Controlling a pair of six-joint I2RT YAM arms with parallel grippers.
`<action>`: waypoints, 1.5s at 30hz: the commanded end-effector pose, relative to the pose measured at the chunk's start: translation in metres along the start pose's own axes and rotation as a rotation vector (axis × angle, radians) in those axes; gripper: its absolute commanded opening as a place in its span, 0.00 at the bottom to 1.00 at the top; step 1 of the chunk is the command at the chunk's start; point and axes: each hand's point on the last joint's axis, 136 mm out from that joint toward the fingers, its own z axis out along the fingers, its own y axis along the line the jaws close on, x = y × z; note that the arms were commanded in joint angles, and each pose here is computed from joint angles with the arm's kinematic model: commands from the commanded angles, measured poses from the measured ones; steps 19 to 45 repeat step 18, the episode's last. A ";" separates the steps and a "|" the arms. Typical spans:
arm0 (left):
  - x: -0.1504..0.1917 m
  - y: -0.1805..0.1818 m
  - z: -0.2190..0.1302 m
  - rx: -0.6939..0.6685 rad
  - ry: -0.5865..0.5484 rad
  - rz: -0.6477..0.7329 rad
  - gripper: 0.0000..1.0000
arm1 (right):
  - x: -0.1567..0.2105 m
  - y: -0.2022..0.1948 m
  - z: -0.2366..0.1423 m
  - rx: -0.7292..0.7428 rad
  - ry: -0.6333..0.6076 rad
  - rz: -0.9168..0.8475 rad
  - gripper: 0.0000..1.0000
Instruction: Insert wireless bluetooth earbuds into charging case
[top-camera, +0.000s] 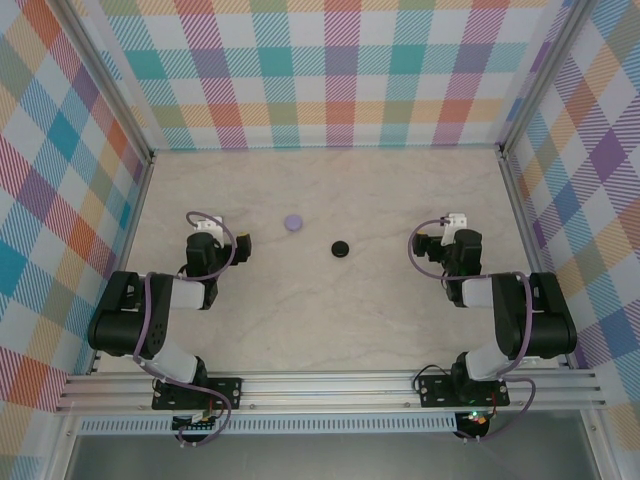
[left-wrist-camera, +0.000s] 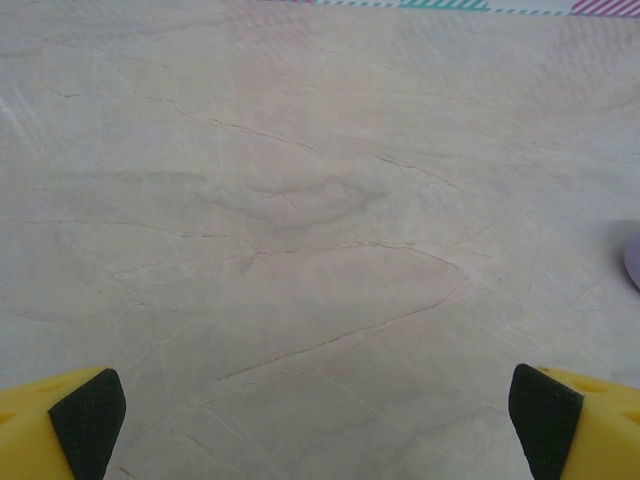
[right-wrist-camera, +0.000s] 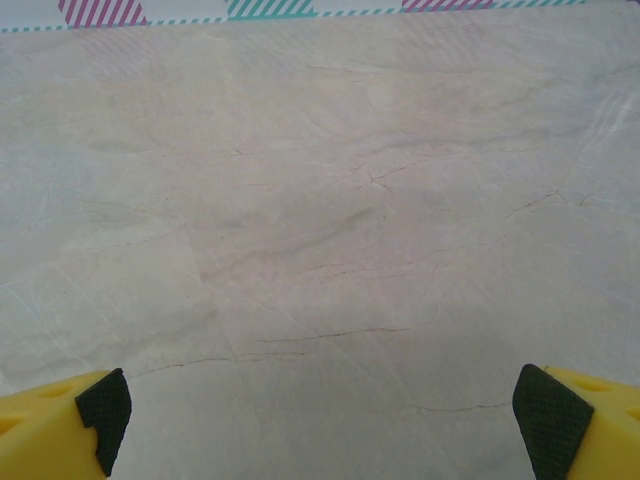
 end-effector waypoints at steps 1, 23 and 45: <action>-0.005 0.008 0.002 -0.028 -0.005 -0.013 1.00 | -0.014 0.003 0.001 -0.022 -0.039 0.004 1.00; -0.005 0.007 0.002 -0.027 -0.004 -0.013 1.00 | -0.014 0.003 0.002 -0.031 -0.037 0.007 1.00; -0.005 0.007 0.002 -0.027 -0.004 -0.013 1.00 | -0.014 0.003 0.002 -0.031 -0.037 0.007 1.00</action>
